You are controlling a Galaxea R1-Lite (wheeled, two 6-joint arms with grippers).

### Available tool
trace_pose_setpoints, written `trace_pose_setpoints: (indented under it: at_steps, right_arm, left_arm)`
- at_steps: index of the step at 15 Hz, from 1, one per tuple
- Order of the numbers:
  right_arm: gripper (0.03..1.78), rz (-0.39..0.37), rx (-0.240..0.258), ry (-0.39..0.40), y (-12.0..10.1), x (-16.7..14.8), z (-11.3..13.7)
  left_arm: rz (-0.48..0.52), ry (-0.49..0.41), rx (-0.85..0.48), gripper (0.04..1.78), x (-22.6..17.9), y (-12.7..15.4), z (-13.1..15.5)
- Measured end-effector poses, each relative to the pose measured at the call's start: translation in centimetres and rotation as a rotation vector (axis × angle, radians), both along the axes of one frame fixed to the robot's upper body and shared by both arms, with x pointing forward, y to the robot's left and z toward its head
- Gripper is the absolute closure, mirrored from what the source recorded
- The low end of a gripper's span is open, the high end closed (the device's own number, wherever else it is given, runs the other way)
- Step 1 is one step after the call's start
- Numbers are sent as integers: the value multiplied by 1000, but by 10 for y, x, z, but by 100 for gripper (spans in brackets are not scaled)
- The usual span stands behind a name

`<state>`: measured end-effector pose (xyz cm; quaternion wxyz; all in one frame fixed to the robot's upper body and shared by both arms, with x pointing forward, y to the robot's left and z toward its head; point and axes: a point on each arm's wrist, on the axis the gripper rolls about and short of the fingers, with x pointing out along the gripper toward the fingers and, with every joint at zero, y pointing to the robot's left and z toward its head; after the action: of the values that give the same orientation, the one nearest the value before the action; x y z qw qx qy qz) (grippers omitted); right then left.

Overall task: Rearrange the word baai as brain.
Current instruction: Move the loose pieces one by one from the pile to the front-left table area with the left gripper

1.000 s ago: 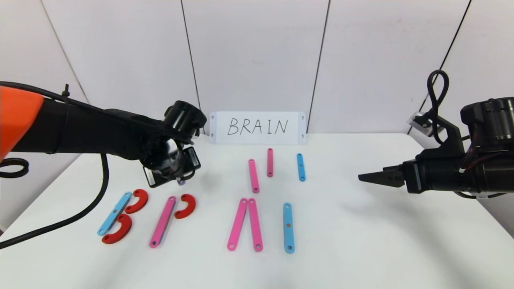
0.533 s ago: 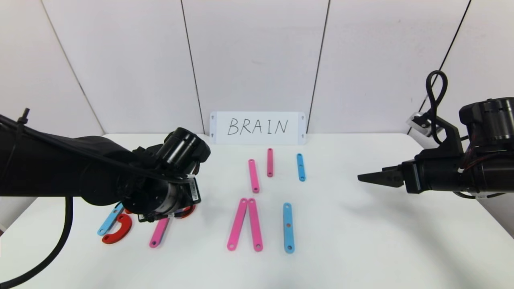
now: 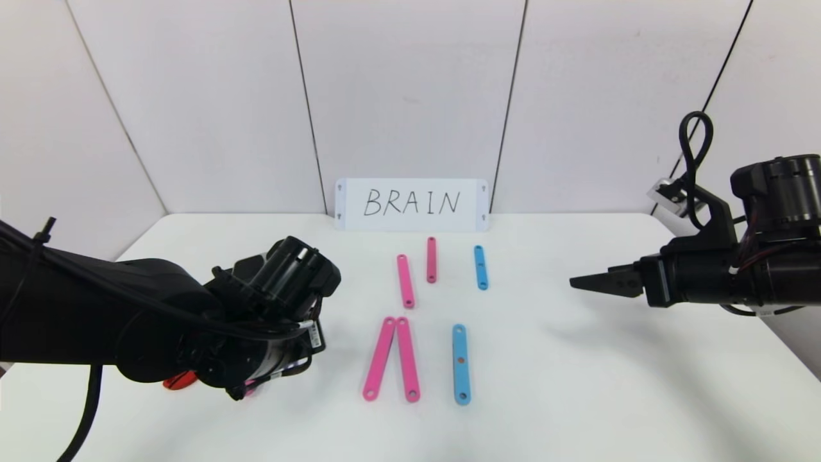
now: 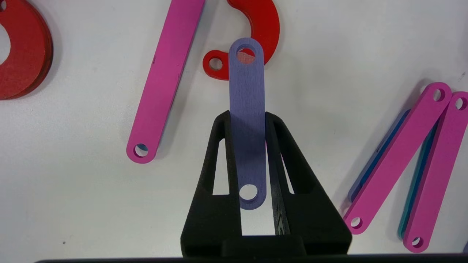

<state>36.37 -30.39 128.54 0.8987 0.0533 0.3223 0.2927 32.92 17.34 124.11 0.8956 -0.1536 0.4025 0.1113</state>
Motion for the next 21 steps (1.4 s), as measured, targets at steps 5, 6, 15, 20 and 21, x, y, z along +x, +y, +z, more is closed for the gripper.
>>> trace_pose_setpoints:
  at_steps: [5,6,15,20,21]
  right_arm:
    - [7,2,-2,6,1,1,-2]
    - [7,3,-3,7,1,1,-2]
    - [7,2,-8,7,1,0,-3]
    - [7,1,-9,7,1,0,-3]
    - [7,0,-10,6,1,0,-3]
  left_arm:
    - [77,-14,-13,155,-2,0,-4]
    - [91,-15,-16,155,-3,0,-5]
    - [107,21,-4,155,-9,-1,-19]
    - [146,18,-21,155,-12,-4,-22]
    - [162,15,-25,155,-12,-4,-23]
